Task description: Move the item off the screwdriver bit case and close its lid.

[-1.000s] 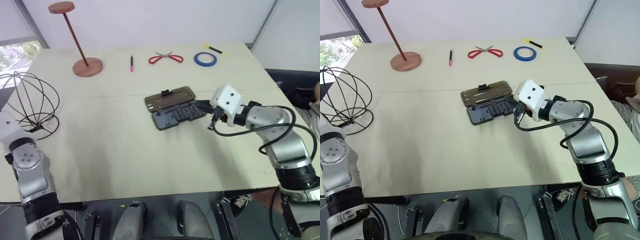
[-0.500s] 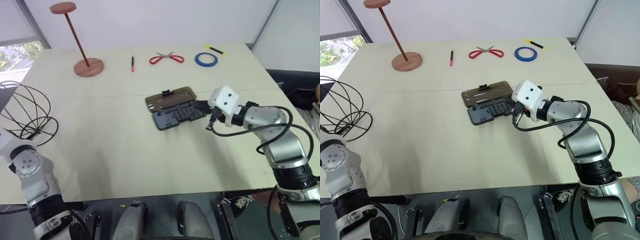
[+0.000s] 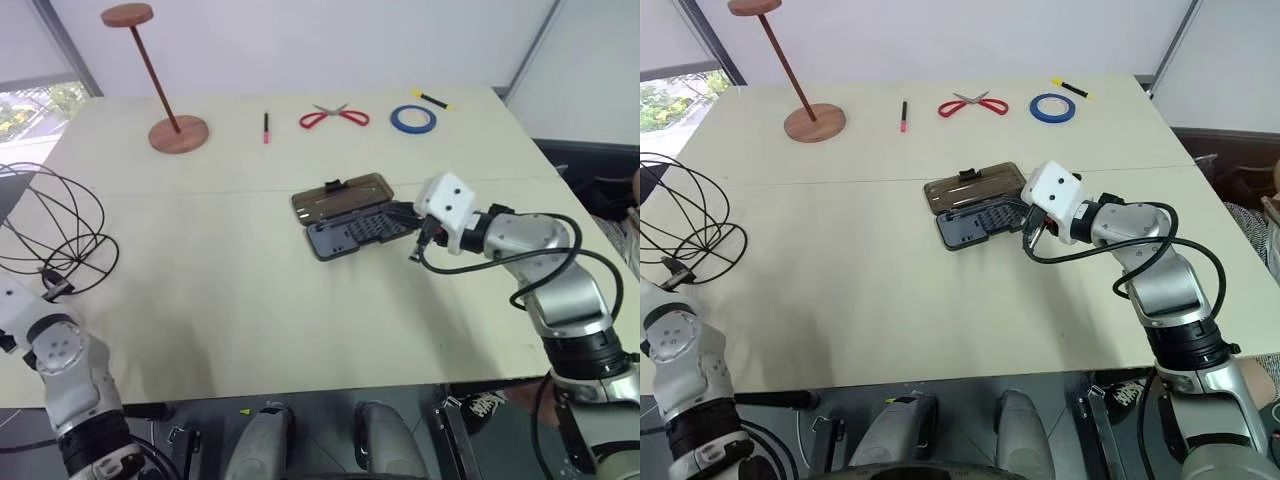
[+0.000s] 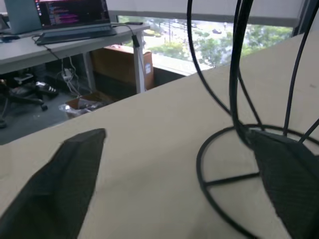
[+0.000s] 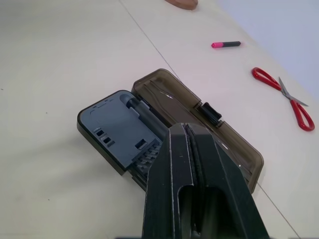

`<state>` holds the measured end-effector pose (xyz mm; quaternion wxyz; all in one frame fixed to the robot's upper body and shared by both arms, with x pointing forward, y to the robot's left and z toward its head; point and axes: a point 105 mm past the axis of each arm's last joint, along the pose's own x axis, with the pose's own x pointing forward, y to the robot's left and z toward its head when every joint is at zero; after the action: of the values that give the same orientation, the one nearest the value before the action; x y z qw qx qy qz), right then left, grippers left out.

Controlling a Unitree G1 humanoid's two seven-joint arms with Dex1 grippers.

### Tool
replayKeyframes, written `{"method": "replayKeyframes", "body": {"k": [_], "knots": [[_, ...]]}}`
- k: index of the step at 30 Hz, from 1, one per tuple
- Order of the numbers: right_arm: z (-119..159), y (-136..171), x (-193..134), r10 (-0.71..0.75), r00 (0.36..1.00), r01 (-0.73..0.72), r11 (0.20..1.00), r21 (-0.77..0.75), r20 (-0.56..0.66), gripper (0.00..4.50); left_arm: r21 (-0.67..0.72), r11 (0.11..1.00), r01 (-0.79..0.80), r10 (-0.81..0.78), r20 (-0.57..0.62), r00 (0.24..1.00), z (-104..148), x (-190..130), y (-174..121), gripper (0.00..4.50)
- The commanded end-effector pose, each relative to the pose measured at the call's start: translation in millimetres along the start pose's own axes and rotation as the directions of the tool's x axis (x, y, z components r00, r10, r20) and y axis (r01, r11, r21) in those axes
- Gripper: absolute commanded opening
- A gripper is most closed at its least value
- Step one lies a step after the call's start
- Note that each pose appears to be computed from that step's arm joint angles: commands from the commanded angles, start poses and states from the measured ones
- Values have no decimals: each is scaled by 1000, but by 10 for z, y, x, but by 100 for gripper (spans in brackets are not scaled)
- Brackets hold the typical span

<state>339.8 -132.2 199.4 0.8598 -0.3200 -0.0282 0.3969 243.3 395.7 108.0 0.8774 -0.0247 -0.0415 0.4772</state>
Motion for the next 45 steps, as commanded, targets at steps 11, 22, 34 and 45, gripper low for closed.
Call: {"method": "replayKeyframes", "body": {"k": [11, 22, 34, 45], "knots": [[80, -7, 7, -5, 999, 5, 1000, -19, 37, 0, 43, 730, 683, -679, -73, 730, 48, -973, -846, 447], [46, -115, -20, -80, 996, 80, 997, 6, 26, 0, 61, 69, 996, -977, -197, 80, 182, -1463, -1737, 447], [21, -478, 133, -162, 987, 162, 987, -6, 6, 379, 100, -276, 956, -945, -210, -251, 495, -1732, -2017, 450], [-191, -866, 744, -154, 976, 175, 976, 129, -154, 442, 42, -355, 934, -919, -198, -341, 459, -1886, -2112, 450]]}}
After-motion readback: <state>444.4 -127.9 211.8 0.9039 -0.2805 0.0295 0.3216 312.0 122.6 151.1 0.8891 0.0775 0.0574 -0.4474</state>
